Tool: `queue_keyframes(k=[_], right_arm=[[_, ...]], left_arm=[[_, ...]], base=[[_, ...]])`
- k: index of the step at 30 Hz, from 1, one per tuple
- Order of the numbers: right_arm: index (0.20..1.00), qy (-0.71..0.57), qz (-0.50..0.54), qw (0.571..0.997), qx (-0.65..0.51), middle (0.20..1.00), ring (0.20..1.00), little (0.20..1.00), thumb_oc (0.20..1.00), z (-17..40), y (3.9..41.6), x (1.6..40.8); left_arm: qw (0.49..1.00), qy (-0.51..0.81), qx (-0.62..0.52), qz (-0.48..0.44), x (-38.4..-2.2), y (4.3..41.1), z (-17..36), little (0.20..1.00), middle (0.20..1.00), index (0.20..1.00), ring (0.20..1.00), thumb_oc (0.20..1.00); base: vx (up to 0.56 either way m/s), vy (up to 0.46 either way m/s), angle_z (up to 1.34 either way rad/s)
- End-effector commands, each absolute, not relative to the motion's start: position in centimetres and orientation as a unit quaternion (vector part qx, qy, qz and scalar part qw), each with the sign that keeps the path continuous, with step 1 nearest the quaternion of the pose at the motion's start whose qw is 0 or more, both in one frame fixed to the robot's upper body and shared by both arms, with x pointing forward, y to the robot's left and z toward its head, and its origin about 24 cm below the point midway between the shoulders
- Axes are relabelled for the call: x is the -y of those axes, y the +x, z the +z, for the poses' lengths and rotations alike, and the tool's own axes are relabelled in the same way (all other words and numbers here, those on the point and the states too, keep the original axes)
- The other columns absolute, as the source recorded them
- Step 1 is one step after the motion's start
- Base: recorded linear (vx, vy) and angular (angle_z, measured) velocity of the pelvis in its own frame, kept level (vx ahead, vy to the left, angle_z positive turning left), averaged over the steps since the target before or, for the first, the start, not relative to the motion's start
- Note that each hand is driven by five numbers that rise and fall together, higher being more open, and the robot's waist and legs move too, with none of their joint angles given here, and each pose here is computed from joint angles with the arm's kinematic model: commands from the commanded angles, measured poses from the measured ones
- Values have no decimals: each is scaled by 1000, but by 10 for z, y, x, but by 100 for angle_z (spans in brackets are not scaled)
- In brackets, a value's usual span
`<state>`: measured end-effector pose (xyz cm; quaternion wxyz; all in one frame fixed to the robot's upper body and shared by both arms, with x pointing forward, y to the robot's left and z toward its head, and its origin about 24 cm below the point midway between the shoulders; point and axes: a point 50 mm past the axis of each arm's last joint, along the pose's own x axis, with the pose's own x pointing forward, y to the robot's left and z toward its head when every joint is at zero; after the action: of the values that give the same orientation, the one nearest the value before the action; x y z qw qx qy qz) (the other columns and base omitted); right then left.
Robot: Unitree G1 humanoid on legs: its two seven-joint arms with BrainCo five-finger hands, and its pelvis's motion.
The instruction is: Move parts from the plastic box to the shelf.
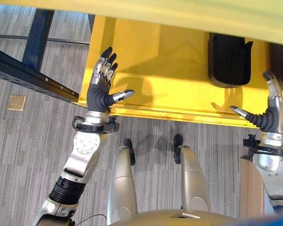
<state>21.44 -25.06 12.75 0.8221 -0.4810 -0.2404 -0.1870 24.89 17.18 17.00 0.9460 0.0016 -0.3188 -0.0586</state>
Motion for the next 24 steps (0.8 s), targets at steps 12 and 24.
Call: queue_keyframes(k=[12,24], right_arm=[[1000,-620,-80,751,213,1000,1000,1000,1000,107,231,236],[1000,-611,-53,765,199,1000,1000,1000,1000,91,247,222]], left_arm=[[922,14,381,-72,-160,244,190,1000,1000,1000,1000,1000],[923,8,380,-60,-160,247,188,1000,1000,1000,1000,1000]], base=[[0,0,0],[0,0,0]])
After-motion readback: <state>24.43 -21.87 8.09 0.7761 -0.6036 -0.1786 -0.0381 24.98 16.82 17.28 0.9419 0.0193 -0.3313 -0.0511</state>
